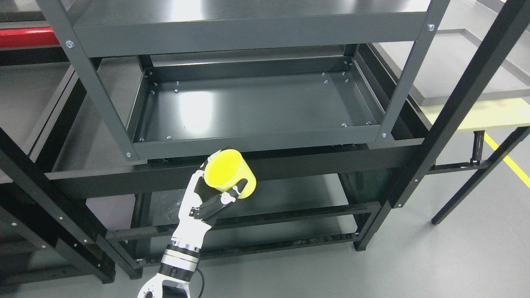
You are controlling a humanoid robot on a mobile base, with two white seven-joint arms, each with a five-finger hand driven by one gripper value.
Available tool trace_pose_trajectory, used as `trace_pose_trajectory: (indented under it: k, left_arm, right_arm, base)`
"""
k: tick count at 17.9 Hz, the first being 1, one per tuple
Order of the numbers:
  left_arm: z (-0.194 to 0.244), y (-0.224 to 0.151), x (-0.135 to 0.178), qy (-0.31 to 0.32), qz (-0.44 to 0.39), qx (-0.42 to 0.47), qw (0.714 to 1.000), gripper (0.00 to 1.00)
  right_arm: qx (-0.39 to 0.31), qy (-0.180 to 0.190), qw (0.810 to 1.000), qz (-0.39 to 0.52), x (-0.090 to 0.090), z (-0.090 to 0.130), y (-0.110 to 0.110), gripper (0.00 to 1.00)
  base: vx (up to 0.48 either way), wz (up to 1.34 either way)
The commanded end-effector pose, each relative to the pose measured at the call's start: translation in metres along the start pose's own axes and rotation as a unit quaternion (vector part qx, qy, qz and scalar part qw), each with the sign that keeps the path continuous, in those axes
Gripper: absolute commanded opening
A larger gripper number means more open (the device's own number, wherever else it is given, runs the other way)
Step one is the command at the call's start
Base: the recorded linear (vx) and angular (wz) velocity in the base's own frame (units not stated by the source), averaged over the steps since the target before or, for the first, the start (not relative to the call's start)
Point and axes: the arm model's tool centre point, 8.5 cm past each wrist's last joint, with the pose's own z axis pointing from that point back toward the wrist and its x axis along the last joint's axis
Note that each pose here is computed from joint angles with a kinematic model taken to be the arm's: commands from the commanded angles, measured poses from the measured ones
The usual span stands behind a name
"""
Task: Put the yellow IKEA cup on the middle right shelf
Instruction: 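Raise the left hand with the cup up onto the upper shelf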
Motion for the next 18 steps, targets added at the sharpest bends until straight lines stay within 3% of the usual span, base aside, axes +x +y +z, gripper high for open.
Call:
trace_pose_trajectory:
  k: [1, 5, 9, 14, 18]
  left_arm:
    - [-0.026, -0.05, 0.008, -0.014, -0.005, -0.088, 0.996, 0.01]
    - [-0.049, -0.092, 0.019, -0.032, -0.035, -0.163, 0.986, 0.01]
    - [-0.056, -0.163, 0.019, -0.027, -0.066, -0.302, 0.95, 0.01]
    - [-0.061, -0.237, 0.029, -0.042, -0.076, -0.415, 0.906, 0.0]
    - [-0.084, -0.26, 0.063, -0.075, -0.078, -0.45, 0.886, 0.0]
  right_arm:
    - [-0.006, 0.007, 1.0, -0.002, -0.009, -0.001, -0.01, 0.99]
    - [-0.006, 0.007, 1.0, -0.002, -0.009, -0.001, -0.01, 0.99]
    - [-0.006, 0.007, 1.0, -0.002, -0.009, -0.001, -0.01, 0.99]
    - [-0.006, 0.007, 1.0, -0.002, -0.009, -0.001, -0.01, 0.99]
    - [-0.006, 0.007, 1.0, -0.002, -0.009, -0.001, -0.01, 0.99]
  base:
    - [0.136, 0.09]
    - [0.157, 0.22]
    - [0.153, 0.33]
    - [0.107, 0.21]
    - [0.049, 0.06]
